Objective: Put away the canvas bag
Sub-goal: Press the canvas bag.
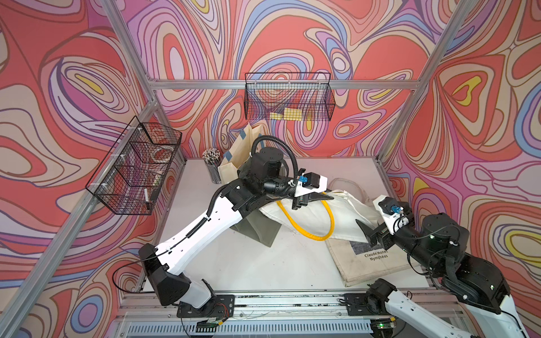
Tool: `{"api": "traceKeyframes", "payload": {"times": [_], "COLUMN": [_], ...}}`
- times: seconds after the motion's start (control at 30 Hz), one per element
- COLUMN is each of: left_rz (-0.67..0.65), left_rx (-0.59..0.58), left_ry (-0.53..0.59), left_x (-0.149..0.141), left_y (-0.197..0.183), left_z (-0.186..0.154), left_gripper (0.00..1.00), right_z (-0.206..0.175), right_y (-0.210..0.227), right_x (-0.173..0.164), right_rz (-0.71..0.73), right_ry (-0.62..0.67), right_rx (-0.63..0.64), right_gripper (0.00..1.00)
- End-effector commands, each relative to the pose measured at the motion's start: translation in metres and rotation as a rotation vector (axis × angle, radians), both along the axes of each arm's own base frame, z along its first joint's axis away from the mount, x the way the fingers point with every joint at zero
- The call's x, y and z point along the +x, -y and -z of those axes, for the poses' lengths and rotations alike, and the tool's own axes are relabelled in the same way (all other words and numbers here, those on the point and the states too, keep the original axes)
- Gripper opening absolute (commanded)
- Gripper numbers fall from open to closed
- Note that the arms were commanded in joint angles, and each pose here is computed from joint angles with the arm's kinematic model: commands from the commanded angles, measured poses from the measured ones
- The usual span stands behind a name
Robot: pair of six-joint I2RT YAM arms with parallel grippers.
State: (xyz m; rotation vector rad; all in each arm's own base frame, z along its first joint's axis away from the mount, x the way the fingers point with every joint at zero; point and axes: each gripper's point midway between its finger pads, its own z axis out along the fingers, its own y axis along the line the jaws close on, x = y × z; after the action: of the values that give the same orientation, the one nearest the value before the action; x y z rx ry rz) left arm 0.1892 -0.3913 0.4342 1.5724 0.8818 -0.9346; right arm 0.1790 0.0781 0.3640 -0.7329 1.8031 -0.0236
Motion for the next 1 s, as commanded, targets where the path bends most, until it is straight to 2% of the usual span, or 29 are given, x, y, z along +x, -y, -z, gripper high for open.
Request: {"api": "traceKeyframes", "payload": {"times": [0.0, 0.2, 0.33, 0.47, 0.67, 0.83, 0.97], "left_rz": [0.056, 0.086, 0.114, 0.107, 0.09, 0.072, 0.058], "left_rx": [0.017, -0.006, -0.003, -0.008, -0.047, -0.122, -0.138], "left_ry": [0.063, 0.072, 0.065, 0.079, 0.107, 0.111, 0.113], "left_x": [-0.011, -0.018, -0.029, -0.03, -0.027, -0.018, -0.012], "left_y": [-0.007, -0.011, -0.017, -0.02, -0.022, -0.025, -0.024], "left_z": [0.0, -0.008, -0.017, -0.018, -0.029, -0.046, -0.049], "left_gripper": [0.0, 0.0, 0.0, 0.0, 0.0, 0.0, 0.0], "right_z": [-0.005, 0.021, 0.005, 0.027, 0.058, 0.082, 0.088], "right_y": [0.006, -0.02, -0.029, -0.034, -0.034, -0.027, -0.025], "right_x": [0.0, -0.001, 0.001, -0.003, -0.012, -0.02, -0.021], "right_rz": [0.015, -0.099, -0.141, -0.173, -0.167, -0.148, -0.14], "right_ry": [0.014, -0.13, -0.125, -0.185, -0.267, -0.338, -0.346], "right_rx": [-0.045, -0.063, -0.052, -0.078, -0.04, -0.064, -0.081], "right_gripper": [0.98, 0.98, 0.98, 0.97, 0.84, 0.76, 0.6]}}
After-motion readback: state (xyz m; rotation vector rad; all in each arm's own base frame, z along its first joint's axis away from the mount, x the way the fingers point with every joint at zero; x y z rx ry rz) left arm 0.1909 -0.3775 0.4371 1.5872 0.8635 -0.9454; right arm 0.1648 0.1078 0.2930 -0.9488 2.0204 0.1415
